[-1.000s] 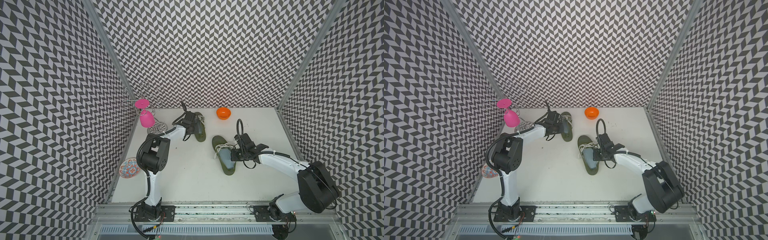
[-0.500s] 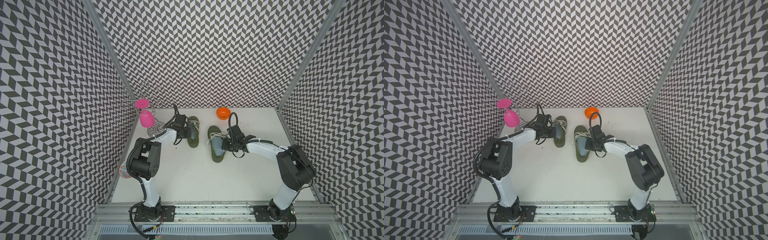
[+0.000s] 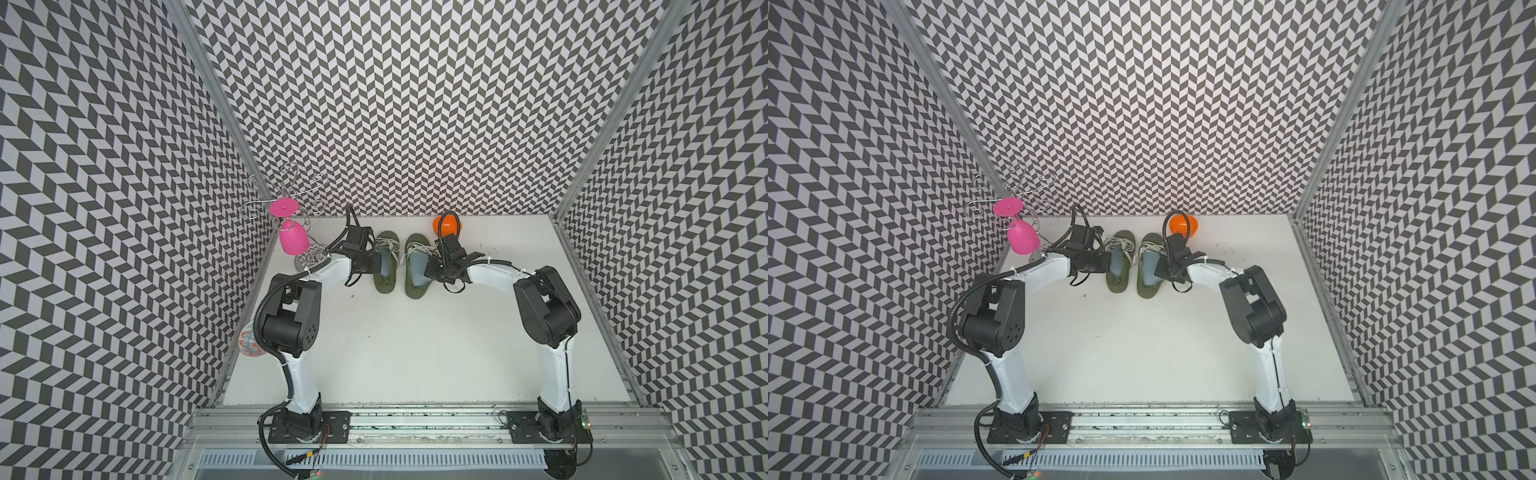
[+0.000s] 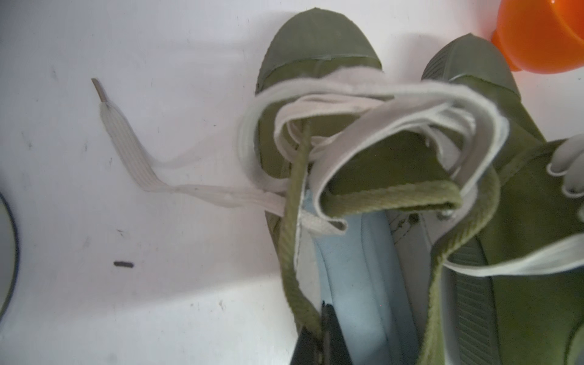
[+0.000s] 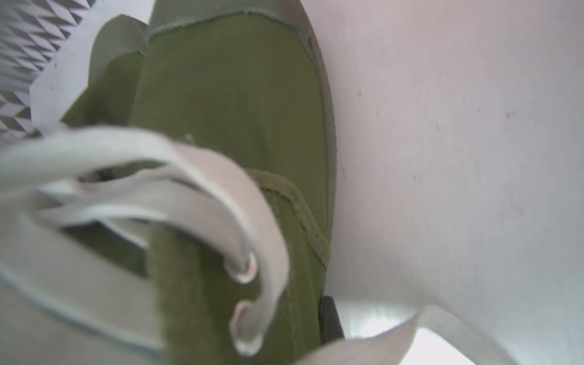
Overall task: Insert the insole into the shoe
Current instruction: Adjust the shoe at the center of the board.
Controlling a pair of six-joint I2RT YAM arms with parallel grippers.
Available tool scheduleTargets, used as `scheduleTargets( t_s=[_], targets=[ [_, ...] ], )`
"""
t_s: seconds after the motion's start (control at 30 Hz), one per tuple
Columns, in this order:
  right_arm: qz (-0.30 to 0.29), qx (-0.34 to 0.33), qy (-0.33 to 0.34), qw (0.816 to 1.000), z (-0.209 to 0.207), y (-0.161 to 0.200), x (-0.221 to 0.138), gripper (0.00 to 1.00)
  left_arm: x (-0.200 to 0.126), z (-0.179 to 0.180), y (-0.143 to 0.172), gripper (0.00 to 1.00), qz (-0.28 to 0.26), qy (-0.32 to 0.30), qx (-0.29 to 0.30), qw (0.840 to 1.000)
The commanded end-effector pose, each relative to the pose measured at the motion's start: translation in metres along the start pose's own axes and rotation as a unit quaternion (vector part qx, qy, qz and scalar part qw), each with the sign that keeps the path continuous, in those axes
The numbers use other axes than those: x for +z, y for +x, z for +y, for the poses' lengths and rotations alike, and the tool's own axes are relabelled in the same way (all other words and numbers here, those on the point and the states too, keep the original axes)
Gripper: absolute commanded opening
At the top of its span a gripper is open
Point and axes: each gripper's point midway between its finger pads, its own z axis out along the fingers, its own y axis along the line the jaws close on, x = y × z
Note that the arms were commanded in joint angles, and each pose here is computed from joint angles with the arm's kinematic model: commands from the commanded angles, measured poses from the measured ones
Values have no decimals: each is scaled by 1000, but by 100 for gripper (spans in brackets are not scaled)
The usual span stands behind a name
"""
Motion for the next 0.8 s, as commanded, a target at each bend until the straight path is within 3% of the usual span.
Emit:
scheduleTargets(
  t_s=[0.0,0.17,0.33,0.5,0.77],
  targets=[
    [-56,11,-33,998,29,-35,1,0,-1,-5,-29,0,-30,14,23,999],
    [-57,-9,-19,998,32,-44,16,0,9,-2,-32,0,-26,12,17,999],
    [-65,-14,-12,998,33,-53,23,0,9,6,-37,0,-37,5,-45,998],
    [-56,-54,9,997,34,-58,30,1,3,5,-46,0,-61,14,-71,996],
    [-61,-57,22,996,24,-62,22,1,-2,12,-47,0,-75,-1,-106,992]
  ],
)
